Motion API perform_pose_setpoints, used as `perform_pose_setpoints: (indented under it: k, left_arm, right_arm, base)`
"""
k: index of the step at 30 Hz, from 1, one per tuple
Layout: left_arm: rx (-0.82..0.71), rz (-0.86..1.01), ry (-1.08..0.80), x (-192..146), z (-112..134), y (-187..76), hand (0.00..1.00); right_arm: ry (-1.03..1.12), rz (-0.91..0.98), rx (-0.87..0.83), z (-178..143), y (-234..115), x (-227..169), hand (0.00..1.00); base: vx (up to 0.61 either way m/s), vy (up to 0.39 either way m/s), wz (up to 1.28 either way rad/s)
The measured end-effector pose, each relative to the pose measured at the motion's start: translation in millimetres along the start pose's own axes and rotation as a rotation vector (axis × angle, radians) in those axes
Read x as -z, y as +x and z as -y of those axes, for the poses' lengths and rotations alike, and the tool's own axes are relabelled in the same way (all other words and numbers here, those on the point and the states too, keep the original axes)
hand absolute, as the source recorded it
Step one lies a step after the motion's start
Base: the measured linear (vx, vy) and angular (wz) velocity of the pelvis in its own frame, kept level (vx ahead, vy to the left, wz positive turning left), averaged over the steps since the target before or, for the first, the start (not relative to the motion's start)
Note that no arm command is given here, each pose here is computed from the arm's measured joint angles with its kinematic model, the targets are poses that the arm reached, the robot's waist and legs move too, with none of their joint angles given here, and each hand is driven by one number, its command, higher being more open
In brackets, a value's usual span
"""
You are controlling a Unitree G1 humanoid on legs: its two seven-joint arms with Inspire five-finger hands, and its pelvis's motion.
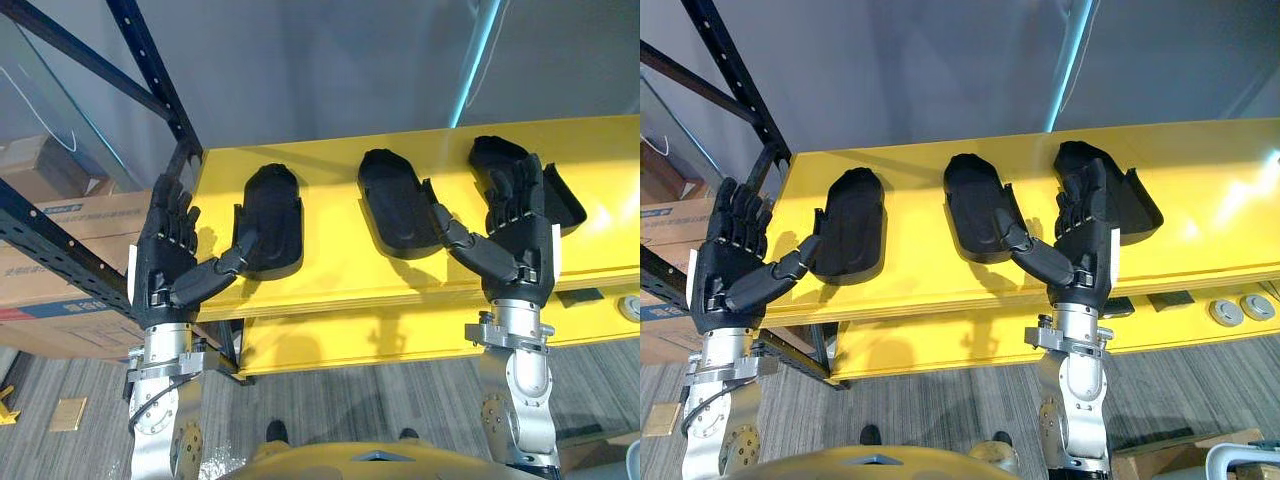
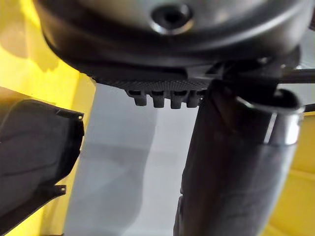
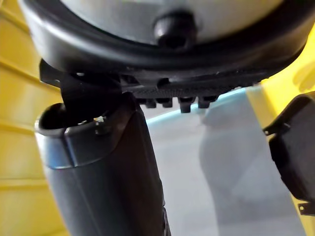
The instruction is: Walk over and take three plastic housings, then place them on the shelf
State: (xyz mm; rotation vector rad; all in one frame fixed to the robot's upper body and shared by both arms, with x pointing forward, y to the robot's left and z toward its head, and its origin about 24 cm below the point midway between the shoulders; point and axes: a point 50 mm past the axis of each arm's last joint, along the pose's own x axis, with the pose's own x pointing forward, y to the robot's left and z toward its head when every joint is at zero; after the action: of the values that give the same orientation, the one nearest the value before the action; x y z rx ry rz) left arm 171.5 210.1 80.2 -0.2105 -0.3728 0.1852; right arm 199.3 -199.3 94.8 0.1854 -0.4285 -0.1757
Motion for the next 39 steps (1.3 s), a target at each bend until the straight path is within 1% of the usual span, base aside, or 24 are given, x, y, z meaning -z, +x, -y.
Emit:
perform_pose_setpoints:
  k: [4,7,12,14,20,25,31,39]
  left_arm:
    - [-0.035,-0.006,0.095,-0.6,-5.3,-3.2,1.00]
    - [-0.051,-0.030,0.144,1.5,-9.0,-7.2,1.00]
    - [-0.046,-0.124,0.258,13.3,-10.8,-10.3,1.00]
    - [-0.044,-0.189,0.297,23.4,-14.0,-13.8,1.00]
    - [-0.040,-0.289,0.330,37.8,-20.7,-19.8,1.00]
    - [0.019,-0.343,0.349,43.4,-21.3,-19.8,1.00]
    - [0.030,-0.363,0.377,47.9,-27.1,-17.6,1.00]
    - [-0.002,-0.372,0.381,58.0,-30.8,-12.5,1.00]
  right_arm:
    - [-0.059,-0.007,-0.023,-2.2,-0.4,2.4,1.00]
    - [-0.062,-0.006,-0.020,-1.5,-0.4,2.3,1.00]
    - [-0.063,-0.011,-0.017,-1.0,-0.6,3.2,1.00]
    - [-0.064,-0.014,-0.023,-1.1,-0.7,3.4,1.00]
    - [-0.080,-0.048,-0.045,1.7,-3.6,5.8,1.00]
    - [-0.076,-0.067,-0.061,-1.8,-4.4,8.3,1.00]
    - [-0.104,-0.093,-0.108,-2.6,-3.9,9.8,1.00]
    - [-0.116,-0.103,-0.113,-0.3,-5.9,10.2,1.00]
  base:
    - [0.00,-0.002,0.02]
    - [-0.01,-0.002,0.01]
    - [-0.03,-0.006,0.07]
    - [-0.02,-0.003,0.05]
    - [0.00,0.000,0.00]
    - [0.01,-0.002,0.00]
    - [-0.02,-0.001,-0.07]
    - [-0.05,-0.001,-0.11]
